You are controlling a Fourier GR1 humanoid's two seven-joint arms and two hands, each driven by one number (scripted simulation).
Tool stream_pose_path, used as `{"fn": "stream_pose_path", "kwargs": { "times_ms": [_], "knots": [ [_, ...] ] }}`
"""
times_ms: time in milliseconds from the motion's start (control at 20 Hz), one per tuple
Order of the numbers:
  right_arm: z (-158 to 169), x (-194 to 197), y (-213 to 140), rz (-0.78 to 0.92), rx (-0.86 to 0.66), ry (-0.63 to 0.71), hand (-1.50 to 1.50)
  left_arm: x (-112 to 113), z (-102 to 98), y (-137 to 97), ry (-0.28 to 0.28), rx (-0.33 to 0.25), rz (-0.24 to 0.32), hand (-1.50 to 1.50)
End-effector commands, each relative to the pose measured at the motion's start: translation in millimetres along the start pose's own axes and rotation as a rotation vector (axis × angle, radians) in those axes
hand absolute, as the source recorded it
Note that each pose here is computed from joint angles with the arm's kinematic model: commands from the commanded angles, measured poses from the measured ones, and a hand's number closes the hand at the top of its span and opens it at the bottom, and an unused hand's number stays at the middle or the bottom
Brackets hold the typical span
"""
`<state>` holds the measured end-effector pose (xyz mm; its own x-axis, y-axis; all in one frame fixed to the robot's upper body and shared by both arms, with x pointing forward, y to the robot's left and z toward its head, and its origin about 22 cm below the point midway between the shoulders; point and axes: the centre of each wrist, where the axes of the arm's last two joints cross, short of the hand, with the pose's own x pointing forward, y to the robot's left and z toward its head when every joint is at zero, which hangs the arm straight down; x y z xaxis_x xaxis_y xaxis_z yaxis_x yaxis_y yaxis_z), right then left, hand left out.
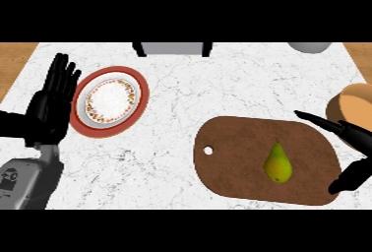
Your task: Pick the pear from the cutting board and place it in the pot
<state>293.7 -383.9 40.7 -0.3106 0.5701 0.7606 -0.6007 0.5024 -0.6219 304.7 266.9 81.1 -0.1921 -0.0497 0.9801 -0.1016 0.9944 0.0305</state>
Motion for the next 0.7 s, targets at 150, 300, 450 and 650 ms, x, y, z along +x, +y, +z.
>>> {"fn": "stream_pose_path", "kwargs": {
  "times_ms": [150,300,450,650],
  "knots": [
    [-7.2,10.1,19.7,-0.003,-0.010,-0.067,-1.50,3.1,7.0,-5.3,-0.010,0.002,-0.002,0.00],
    [-14.8,14.6,36.9,0.013,-0.036,-0.022,-1.50,-3.5,6.2,-1.2,-0.008,0.003,-0.010,0.00],
    [-17.7,7.3,33.8,0.063,-0.007,0.029,-1.50,2.7,16.0,-3.4,0.008,0.012,0.002,0.00],
    [-37.9,8.8,49.3,0.059,-0.013,0.066,-1.50,3.5,-3.3,1.3,0.020,-0.006,0.019,0.00]
  ]
}}
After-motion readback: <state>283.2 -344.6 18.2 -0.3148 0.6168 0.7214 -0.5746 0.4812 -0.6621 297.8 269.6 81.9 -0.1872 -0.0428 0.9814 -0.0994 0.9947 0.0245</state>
